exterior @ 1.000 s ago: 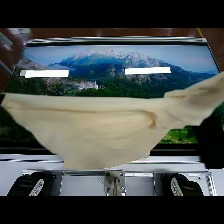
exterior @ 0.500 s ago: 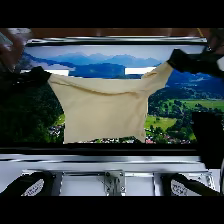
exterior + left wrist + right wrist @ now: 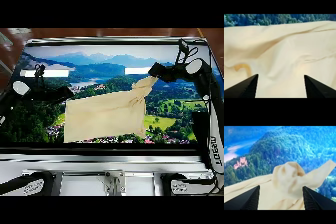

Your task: Fold the shirts.

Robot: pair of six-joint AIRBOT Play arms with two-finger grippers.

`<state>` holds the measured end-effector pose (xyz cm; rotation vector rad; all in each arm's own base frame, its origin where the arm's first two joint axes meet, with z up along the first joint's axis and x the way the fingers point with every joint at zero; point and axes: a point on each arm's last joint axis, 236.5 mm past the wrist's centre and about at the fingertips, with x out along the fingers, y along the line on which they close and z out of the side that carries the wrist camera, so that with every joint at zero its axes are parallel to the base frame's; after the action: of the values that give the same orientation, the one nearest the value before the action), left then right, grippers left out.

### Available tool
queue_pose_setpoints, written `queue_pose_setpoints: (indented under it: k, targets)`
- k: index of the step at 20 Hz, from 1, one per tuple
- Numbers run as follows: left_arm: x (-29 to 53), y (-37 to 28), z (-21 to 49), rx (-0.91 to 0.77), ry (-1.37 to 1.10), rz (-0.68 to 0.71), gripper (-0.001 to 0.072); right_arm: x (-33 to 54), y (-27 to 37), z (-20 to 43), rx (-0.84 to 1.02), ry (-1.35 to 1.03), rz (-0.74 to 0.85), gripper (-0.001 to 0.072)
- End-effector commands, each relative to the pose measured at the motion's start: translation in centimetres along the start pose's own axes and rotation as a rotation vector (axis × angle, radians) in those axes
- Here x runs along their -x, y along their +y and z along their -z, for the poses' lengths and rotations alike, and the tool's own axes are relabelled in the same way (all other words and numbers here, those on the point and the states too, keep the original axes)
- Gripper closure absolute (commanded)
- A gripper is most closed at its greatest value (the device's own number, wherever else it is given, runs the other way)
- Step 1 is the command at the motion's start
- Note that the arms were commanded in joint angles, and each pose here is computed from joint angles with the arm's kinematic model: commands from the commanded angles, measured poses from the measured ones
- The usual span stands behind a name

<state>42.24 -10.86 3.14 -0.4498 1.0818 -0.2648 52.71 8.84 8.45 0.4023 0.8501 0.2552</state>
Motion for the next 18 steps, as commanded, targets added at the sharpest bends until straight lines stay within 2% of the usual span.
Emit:
queue_pose_setpoints:
  k: [1, 3, 5, 7, 9, 12, 15, 18]
  targets:
    - [3.3, 2.3, 1.4, -0.065, 0.157, -0.034, -0.0008, 3.4, 1.0, -1.6, 0.129, -0.055, -0.009, 0.0064]
    - [7.6, 4.2, 2.0, -0.081, 0.220, -0.048, -0.0007, 8.0, -0.1, -2.6, 0.240, -0.085, 0.065, 0.0064]
    - [11.1, 6.0, 2.7, -0.052, 0.202, -0.063, -0.0008, 12.5, -3.2, -1.6, 0.317, -0.033, 0.215, 0.0064]
    - [13.0, 7.1, 4.6, -0.009, 0.187, -0.076, -0.0009, 15.9, -6.0, 1.4, 0.287, 0.097, 0.302, 0.0064]
    - [12.7, 8.1, 8.3, 0.005, 0.224, -0.073, -0.0010, 16.7, -6.8, 4.6, 0.238, 0.222, 0.286, 0.0064]
    - [9.7, 9.0, 14.2, 0.063, 0.295, -0.040, -0.0010, 14.6, -6.4, 7.3, 0.179, 0.279, 0.192, 0.0064]
    - [6.7, 8.2, 16.2, 0.154, 0.280, 0.051, -0.0010, 12.0, -5.0, 11.1, 0.134, 0.350, 0.062, 0.0064]
    - [5.4, 9.7, 18.4, 0.162, 0.330, 0.021, -0.0010, 10.6, -4.6, 14.4, 0.061, 0.414, -0.002, 0.0064]
